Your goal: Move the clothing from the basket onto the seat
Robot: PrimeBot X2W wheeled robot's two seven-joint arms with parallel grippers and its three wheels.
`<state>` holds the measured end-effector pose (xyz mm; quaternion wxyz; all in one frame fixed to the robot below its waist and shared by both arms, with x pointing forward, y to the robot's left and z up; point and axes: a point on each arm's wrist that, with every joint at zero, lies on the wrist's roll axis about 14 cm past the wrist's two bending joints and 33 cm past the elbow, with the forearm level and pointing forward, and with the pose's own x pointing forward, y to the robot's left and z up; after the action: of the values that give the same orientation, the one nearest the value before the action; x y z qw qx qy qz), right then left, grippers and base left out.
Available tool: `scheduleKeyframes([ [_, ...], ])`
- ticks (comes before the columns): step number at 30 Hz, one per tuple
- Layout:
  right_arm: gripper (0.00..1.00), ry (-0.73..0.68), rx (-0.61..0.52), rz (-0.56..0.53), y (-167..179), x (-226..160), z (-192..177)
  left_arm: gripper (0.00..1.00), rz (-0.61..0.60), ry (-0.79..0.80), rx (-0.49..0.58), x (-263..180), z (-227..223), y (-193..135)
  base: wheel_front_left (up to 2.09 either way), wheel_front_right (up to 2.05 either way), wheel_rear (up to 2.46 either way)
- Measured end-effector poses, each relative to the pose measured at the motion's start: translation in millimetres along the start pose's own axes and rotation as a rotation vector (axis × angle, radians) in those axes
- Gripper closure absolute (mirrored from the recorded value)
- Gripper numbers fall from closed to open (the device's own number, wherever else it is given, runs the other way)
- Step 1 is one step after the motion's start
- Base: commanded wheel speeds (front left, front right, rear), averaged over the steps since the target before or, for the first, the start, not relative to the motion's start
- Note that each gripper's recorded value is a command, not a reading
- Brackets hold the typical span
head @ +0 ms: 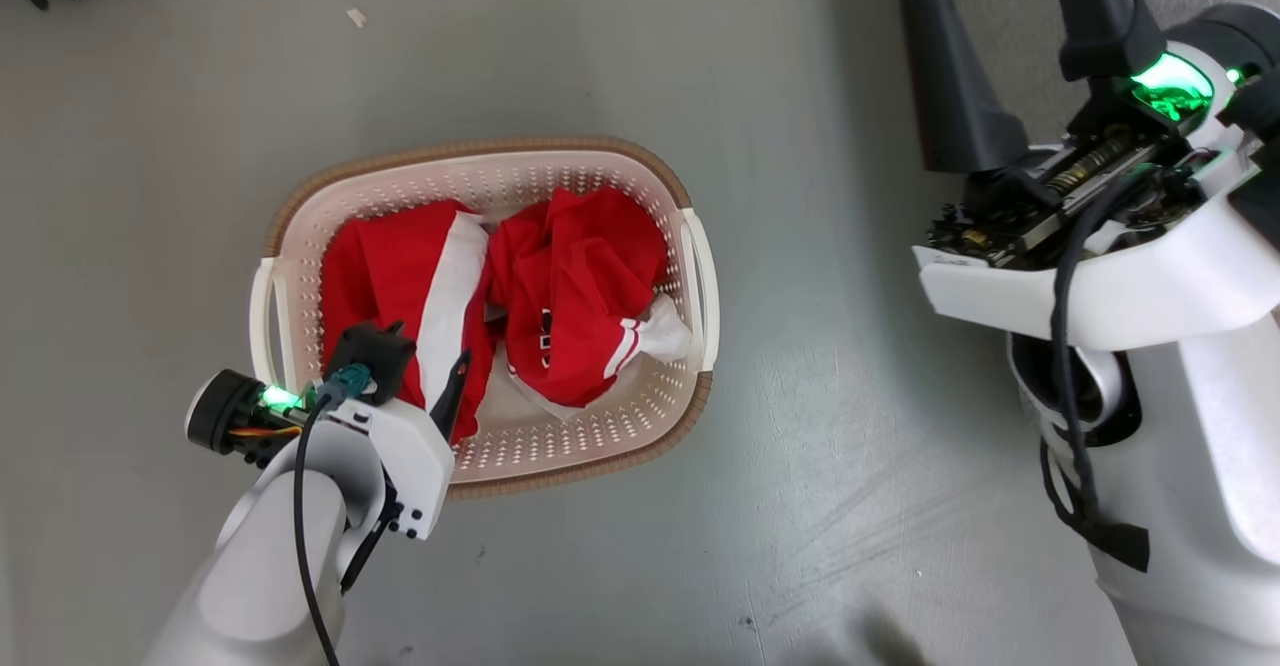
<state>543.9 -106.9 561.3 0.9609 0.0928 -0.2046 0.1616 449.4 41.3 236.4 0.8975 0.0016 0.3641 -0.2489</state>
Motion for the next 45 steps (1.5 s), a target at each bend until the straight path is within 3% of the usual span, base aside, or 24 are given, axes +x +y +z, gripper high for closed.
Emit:
scheduleKeyframes([
  [11, 0.0, -0.002, 0.026, 0.075, 19, 7, -12, 0.0, -0.012, 0.074, 0.002, 23, -16, -2, 0.0, 0.0, 0.0],
  [26, 0.0, -0.005, 0.029, 0.088, 17, 11, -24, 0.0, -0.037, 0.174, 0.002, 42, -44, -7, 0.0, 0.0, 0.0],
  [45, 0.0, 0.064, 0.054, 0.069, 9, 1, -61, 0.0, -0.016, 0.205, 0.088, 67, -59, 6, 0.0, 0.0, 0.0],
])
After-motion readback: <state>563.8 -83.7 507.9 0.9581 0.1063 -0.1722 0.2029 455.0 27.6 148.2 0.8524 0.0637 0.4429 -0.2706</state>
